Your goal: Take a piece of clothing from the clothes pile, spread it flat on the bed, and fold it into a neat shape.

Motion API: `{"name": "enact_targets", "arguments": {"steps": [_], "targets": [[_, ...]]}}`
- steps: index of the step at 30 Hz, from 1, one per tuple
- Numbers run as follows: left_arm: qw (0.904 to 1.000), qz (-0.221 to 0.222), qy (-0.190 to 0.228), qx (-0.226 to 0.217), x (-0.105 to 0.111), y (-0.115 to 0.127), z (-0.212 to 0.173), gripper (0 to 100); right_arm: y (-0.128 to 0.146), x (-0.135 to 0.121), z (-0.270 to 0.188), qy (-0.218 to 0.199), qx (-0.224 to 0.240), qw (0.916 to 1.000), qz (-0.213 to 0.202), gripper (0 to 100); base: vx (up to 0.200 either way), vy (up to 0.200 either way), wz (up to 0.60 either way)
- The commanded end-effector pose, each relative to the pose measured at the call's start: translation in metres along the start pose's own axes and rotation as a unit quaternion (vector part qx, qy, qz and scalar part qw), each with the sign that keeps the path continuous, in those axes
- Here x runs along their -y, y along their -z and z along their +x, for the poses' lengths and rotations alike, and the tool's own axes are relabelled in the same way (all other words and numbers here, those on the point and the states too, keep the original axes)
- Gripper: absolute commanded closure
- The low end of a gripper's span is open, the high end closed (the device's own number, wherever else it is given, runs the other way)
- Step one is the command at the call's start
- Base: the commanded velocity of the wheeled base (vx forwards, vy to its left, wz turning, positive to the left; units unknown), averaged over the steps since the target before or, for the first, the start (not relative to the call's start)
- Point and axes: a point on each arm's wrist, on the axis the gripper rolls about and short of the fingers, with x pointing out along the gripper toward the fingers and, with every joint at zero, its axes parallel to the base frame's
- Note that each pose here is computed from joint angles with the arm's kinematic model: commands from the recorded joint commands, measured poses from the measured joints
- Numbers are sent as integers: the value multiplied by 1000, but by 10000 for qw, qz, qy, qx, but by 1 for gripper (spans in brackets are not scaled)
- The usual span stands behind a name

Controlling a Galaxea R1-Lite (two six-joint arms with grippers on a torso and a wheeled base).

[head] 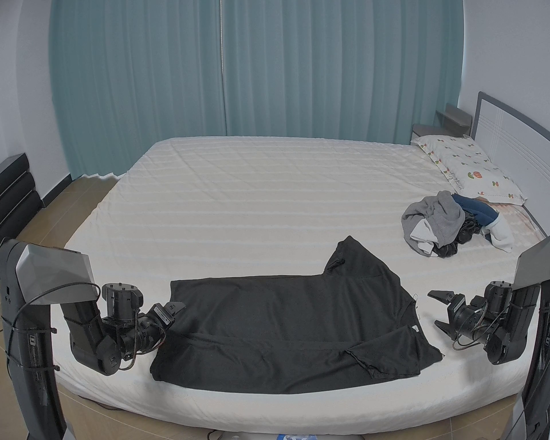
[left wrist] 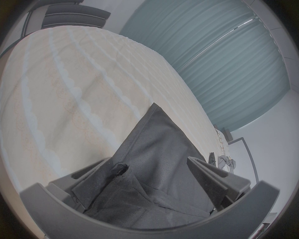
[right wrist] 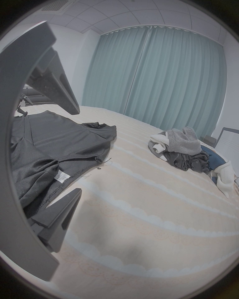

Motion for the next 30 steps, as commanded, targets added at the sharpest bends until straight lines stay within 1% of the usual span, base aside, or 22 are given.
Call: {"name": "enact_targets", "arguments": {"steps": [1,2,3,7,12,16,20,30], "targets": [[10000,11,-40,-43,-2,2,3,0,0,0,0,-28,18,10000,-15,0,0,0,0],[10000,11,-40,-43,-2,2,3,0,0,0,0,-28,18,10000,-15,0,0,0,0],[9998,146,-75,-72,-3,3,3,100,0,0,0,-28,18,10000,-15,0,0,0,0],[9991,355,-200,-91,-9,7,7,100,0,0,0,-28,18,10000,-15,0,0,0,0],[9987,437,-243,-101,-11,8,8,100,0,0,0,-28,18,10000,-15,0,0,0,0],[9987,425,-270,-69,-12,7,7,100,0,0,0,-28,18,10000,-15,0,0,0,0],[9983,389,-421,118,-15,3,8,100,0,0,0,-28,18,10000,-15,0,0,0,0],[9979,316,-537,162,-21,2,9,100,0,0,0,-28,18,10000,-15,0,0,0,0]]}}
